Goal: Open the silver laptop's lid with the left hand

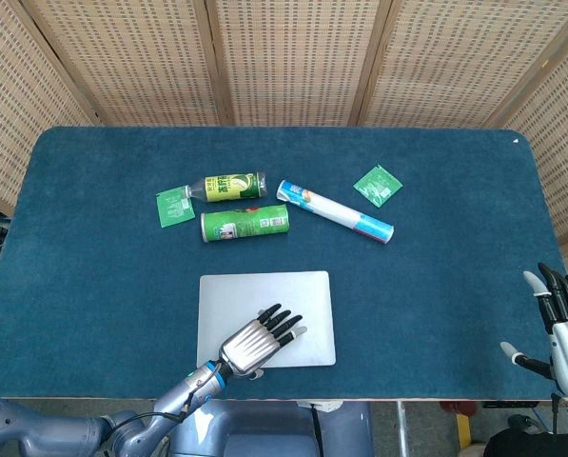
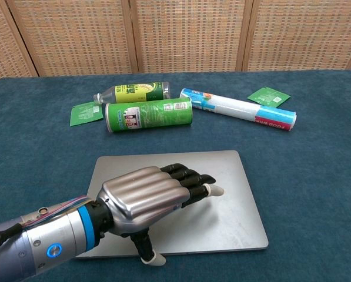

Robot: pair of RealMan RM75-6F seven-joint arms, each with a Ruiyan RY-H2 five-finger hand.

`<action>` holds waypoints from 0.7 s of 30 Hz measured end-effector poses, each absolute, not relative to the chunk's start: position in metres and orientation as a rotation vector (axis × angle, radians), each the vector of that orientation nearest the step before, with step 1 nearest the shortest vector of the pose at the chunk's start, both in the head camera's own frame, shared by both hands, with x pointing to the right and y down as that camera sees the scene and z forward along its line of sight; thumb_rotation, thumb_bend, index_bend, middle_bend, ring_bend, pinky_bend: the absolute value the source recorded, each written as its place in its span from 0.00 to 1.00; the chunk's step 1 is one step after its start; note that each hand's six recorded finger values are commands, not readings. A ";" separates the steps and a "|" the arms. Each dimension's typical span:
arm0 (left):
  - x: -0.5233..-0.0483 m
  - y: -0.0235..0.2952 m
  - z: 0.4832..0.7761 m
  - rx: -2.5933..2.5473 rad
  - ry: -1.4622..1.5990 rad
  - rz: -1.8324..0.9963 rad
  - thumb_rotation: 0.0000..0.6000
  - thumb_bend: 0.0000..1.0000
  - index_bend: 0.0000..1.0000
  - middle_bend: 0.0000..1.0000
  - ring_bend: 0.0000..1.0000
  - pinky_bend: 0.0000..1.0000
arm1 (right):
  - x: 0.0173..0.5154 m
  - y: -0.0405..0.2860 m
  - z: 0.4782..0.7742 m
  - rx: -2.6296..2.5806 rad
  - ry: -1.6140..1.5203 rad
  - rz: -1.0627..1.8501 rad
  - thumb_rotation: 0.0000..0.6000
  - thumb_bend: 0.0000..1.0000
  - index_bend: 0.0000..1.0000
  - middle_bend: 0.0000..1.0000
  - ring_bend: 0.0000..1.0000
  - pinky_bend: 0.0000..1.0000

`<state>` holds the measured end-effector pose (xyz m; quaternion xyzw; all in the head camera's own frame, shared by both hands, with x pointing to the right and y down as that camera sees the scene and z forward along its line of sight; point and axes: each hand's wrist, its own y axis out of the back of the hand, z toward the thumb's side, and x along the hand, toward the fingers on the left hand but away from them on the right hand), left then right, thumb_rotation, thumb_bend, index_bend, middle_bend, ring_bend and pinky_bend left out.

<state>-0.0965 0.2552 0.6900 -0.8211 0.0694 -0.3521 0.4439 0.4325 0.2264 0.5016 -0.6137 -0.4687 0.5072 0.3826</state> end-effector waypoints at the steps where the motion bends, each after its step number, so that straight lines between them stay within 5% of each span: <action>1: -0.096 0.255 0.691 -2.036 0.171 -0.874 1.00 0.01 0.00 0.00 0.00 0.00 | 0.433 0.226 0.501 -1.565 -1.196 1.294 1.00 0.00 0.06 0.00 0.00 0.00; 12: -0.097 0.254 0.692 -2.020 0.170 -0.878 1.00 0.22 0.00 0.00 0.00 0.00 | 0.433 0.226 0.502 -1.570 -1.198 1.295 1.00 0.00 0.06 0.00 0.00 0.00; 21: -0.098 0.250 0.690 -2.003 0.177 -0.878 1.00 0.27 0.00 0.00 0.00 0.00 | 0.434 0.226 0.502 -1.570 -1.198 1.296 1.00 0.00 0.06 0.00 0.00 0.00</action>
